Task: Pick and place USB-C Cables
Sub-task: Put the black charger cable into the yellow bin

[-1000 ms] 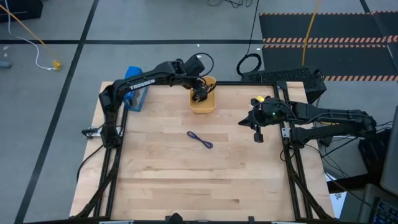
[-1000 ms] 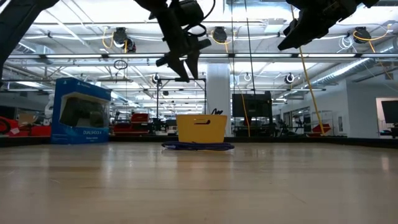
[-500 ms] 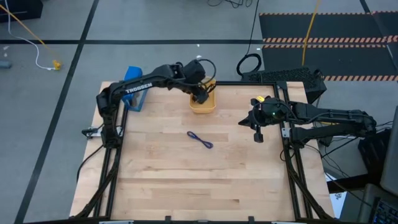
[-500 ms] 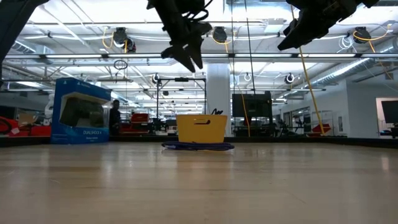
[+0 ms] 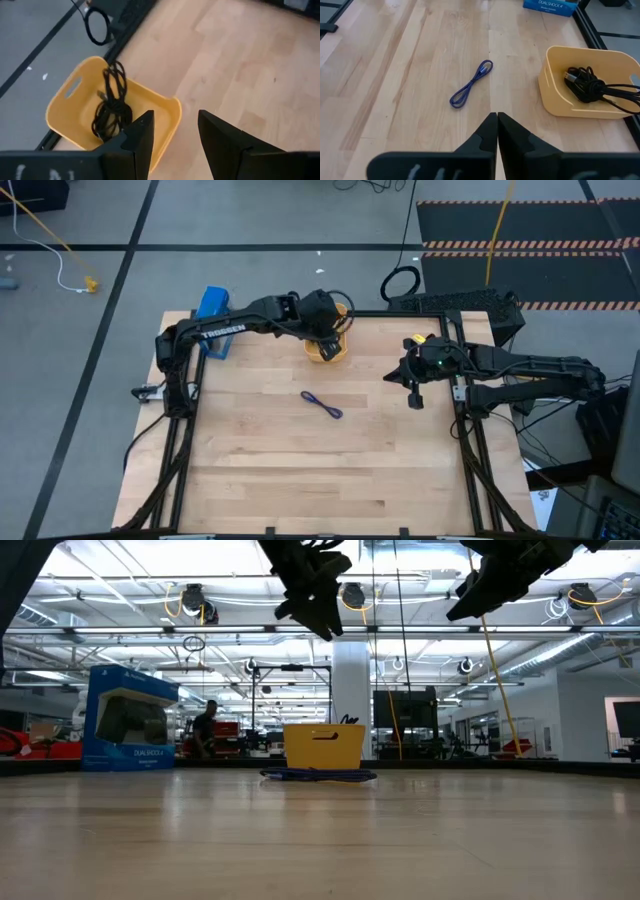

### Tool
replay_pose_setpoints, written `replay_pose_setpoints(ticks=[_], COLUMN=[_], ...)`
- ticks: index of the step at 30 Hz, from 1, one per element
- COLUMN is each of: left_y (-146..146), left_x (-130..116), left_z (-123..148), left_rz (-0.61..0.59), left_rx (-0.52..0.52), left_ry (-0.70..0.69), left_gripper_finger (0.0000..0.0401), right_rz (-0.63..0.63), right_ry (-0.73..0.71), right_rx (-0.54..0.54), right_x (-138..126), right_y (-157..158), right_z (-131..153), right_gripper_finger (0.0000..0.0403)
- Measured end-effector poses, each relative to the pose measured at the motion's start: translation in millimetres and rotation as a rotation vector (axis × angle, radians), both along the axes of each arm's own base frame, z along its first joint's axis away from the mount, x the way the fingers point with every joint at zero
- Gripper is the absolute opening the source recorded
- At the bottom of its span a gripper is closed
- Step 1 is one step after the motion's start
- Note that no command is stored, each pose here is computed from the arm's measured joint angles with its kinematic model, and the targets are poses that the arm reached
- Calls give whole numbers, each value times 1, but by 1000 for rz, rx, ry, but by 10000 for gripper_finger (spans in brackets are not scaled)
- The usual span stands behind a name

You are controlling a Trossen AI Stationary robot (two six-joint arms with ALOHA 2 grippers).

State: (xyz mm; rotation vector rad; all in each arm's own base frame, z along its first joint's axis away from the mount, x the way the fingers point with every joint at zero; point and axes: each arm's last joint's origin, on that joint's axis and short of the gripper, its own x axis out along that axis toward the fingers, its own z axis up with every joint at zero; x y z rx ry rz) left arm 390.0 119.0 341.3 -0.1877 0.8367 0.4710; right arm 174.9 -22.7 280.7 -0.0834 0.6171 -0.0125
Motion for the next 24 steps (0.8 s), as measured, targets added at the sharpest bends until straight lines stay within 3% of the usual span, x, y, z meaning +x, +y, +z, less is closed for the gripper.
replay_pose_setpoints(ticks=[5,12,15,20,24], left_y=[-7,-22,-30,-41,-47], left_x=[-1,-13,-19,-43,-65], left_z=[-3,16,8,-12,-33], left_rz=[21,24,36,33,22], left_rx=[-1,96,138,173,193], left_ry=[42,24,41,-49,-111], left_gripper_finger=[156,156,156,156,156], right_rz=[-6,-19,-80,-210,-232], right_ry=[-2,33,30,2,15], right_rx=[9,-27,-68,-131,-155], right_x=[0,0,1,4,17], right_y=[0,-1,-4,-9,-19], right_z=[-4,-28,-32,-34,-34], right_gripper_finger=[4,4,4,4,4])
